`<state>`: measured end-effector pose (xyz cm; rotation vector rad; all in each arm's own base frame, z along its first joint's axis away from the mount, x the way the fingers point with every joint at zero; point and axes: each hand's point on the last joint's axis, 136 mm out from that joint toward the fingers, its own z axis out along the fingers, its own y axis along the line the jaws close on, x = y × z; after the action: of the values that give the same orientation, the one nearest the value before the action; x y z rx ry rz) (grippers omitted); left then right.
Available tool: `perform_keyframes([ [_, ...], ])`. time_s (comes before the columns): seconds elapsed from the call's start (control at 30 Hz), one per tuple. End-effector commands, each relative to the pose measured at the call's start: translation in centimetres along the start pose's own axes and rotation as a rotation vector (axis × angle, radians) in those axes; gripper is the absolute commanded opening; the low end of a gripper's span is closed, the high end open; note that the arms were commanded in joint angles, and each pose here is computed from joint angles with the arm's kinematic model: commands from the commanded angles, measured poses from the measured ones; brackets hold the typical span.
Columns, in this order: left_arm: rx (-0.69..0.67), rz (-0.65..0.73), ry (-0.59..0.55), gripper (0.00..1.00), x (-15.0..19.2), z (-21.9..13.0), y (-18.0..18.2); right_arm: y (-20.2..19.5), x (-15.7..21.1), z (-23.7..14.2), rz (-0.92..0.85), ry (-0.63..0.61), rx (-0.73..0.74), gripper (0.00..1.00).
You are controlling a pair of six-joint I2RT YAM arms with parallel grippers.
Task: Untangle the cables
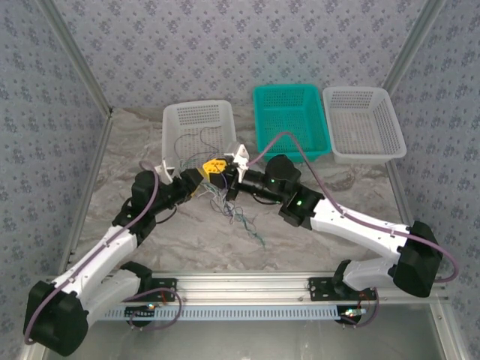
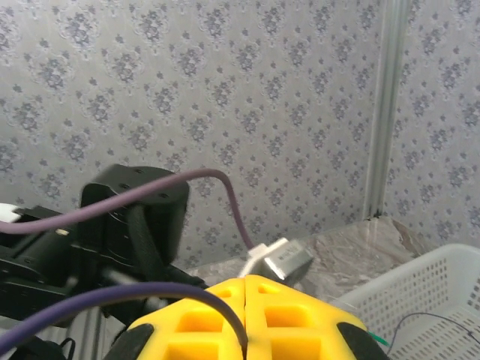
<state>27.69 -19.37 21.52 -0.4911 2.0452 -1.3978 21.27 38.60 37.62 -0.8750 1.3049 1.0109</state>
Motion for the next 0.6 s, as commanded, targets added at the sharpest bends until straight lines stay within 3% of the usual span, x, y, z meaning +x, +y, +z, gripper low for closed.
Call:
perform_keyframes([
  [0.0, 0.051, 0.051, -0.039, 0.21, -1.1, 0.3, -2.5, 0.6, -3.2, -0.7, -0.001, -0.064, -0.012, 0.0],
  [0.07, 0.008, 0.064, -0.056, 0.0, -1.5, 0.1, -1.9, 0.5, -3.3, -1.0, 0.002, -0.067, -0.001, 0.0],
  [0.2, -0.09, 0.115, -0.147, 0.0, -2.7, -1.8, -0.9, -1.7, -2.9, -2.4, 0.01, -0.04, 0.137, 0.0],
  [0.33, -0.283, 0.164, -0.3, 0.0, -4.9, -6.1, 1.5, -6.0, -1.7, -5.7, 0.066, -0.016, 0.338, 0.0],
  [0.57, -0.508, 0.234, -0.434, 0.0, -6.9, -11.7, 4.6, -14.6, 1.4, -16.1, 0.259, -0.072, 0.79, 0.0],
])
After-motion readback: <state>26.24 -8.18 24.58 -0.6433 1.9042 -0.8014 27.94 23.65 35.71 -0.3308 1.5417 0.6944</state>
